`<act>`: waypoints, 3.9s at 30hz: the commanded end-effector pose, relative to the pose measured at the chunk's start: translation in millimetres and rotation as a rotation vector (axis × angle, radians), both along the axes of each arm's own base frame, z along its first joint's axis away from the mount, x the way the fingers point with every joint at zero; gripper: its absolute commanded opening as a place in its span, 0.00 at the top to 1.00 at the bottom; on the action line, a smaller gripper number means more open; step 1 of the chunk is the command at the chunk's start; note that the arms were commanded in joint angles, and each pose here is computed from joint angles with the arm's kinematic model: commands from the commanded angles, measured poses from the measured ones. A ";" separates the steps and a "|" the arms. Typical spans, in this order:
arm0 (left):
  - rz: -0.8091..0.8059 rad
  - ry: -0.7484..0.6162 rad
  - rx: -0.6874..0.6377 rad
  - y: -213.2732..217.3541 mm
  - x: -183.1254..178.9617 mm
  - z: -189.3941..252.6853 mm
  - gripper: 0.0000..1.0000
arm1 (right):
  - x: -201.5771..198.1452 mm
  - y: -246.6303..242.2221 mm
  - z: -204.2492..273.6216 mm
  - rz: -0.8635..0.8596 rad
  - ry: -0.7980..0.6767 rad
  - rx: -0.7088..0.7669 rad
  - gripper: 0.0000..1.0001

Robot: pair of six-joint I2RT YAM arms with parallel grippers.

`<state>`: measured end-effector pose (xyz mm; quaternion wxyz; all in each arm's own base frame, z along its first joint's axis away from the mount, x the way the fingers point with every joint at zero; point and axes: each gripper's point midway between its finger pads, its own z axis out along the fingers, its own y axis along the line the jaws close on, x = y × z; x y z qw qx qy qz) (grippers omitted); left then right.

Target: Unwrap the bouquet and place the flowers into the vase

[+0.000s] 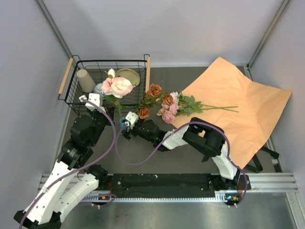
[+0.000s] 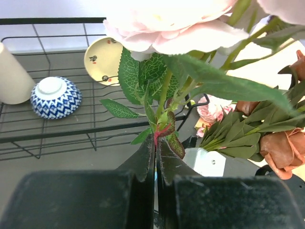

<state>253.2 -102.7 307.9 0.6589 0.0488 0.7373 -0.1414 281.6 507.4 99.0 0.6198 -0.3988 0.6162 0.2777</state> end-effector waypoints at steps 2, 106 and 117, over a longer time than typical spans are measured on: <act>0.109 0.034 0.004 19.6 -0.3 -12.8 1.00 | 4.5 5.1 4.1 -0.001 0.014 0.058 0.07; -0.489 0.144 0.071 -74.5 -19.3 -11.3 0.17 | 13.6 12.6 -14.9 -0.024 -0.036 -0.111 0.80; -0.490 0.129 0.036 -97.7 23.2 0.8 0.31 | 11.9 12.4 -15.9 -0.016 -0.029 -0.112 0.80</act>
